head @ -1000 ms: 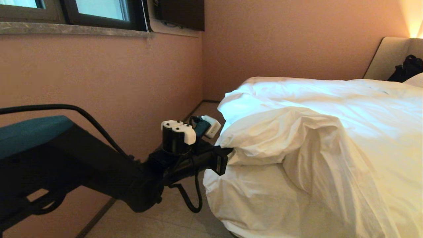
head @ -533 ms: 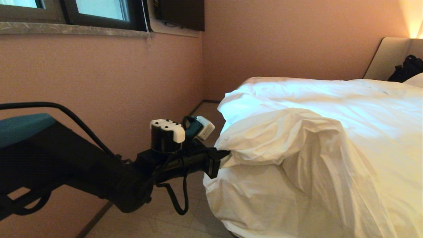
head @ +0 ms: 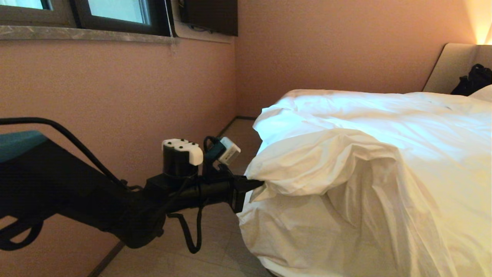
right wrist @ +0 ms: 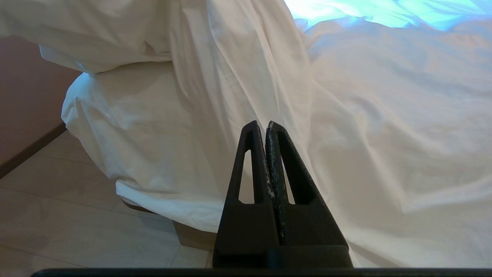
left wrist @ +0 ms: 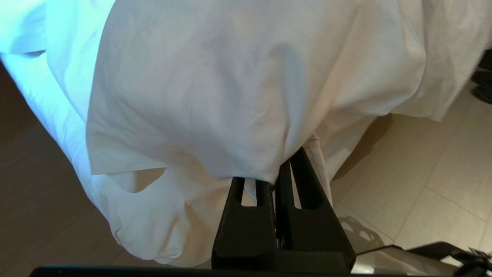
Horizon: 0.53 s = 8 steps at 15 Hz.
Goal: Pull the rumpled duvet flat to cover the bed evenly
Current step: Flatten the corners of the folded blanket
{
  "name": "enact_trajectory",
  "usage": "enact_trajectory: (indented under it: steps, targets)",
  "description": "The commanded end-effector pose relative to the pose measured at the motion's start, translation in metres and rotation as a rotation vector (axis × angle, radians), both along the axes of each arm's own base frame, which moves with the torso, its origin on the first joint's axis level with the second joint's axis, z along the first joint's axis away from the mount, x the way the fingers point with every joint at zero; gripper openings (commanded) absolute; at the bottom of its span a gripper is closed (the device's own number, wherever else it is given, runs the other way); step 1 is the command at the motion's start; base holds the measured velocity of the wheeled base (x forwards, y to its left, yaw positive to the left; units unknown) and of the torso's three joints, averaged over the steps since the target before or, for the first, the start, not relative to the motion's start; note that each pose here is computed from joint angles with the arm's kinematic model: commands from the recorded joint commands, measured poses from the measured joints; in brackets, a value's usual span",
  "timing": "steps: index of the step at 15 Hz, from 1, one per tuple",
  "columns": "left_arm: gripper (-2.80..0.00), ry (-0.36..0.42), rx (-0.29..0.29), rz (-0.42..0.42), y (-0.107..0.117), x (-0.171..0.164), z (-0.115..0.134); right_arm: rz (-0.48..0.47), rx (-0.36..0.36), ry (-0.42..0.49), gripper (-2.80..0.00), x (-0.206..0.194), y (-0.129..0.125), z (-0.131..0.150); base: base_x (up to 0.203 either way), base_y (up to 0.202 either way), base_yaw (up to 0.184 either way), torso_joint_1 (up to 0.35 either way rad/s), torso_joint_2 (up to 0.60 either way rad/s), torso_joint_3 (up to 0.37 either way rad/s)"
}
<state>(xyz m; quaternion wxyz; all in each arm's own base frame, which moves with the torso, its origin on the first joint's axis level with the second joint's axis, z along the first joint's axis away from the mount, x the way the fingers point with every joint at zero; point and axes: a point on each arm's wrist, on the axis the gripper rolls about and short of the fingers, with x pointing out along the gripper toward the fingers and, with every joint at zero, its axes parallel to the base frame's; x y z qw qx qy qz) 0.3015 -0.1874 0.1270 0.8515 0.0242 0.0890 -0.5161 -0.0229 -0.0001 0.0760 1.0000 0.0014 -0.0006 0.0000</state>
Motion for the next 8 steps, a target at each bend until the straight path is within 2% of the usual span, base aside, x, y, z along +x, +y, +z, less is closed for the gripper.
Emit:
enact_trajectory:
  steps: [1,8]
  targets:
    - [-2.80,-0.005,-0.004,-0.008,0.0043,-0.0009,0.0013,0.000,0.000,0.000,-2.80,0.0000,0.0000,-0.0001,0.000,0.000,0.000,0.000,0.00,0.000]
    - [-2.80,0.010,-0.009,-0.084,0.0105,-0.0047,-0.0009,0.001,0.000,0.000,-2.80,0.0000,0.0000,-0.0001,0.000,0.000,0.000,0.000,0.00,0.000]
